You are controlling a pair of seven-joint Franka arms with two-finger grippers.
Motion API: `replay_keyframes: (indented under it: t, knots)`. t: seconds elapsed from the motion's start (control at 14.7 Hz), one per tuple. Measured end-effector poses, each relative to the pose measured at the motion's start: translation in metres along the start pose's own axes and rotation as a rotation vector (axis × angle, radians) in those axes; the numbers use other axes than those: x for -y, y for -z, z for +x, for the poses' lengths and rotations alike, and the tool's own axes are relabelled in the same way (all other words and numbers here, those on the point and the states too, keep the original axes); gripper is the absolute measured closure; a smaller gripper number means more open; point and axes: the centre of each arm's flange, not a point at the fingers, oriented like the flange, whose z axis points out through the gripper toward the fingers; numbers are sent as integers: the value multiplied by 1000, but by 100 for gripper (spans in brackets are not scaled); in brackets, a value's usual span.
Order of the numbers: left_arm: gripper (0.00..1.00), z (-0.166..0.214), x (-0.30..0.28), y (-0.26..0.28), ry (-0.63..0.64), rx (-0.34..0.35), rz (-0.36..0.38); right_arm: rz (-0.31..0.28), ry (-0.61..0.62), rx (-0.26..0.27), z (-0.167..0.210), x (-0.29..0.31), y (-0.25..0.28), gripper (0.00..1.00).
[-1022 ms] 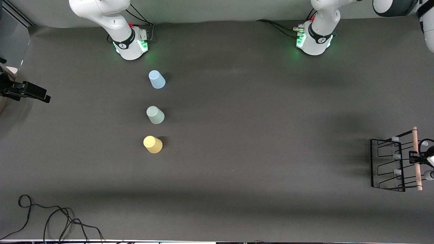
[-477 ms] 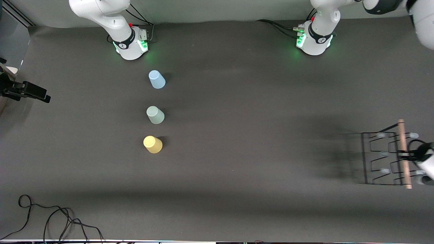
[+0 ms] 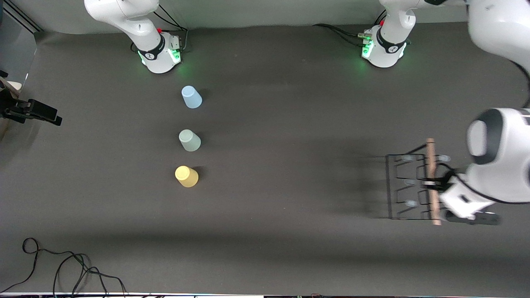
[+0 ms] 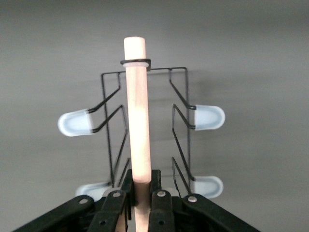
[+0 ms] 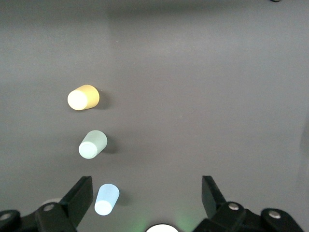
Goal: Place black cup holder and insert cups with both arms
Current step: 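Carry the rack with the left gripper and set it beside the cups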
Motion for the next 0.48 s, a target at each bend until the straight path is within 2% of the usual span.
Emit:
replay_keyframes:
  t: [0.14, 0.48]
  knots:
    - [84, -14, -76, 8, 27, -11, -27, 0, 0, 0, 0, 0, 0, 0]
    - [84, -62, -237, 1, 37, -38, -33, 0, 0, 0, 0, 0, 0, 0]
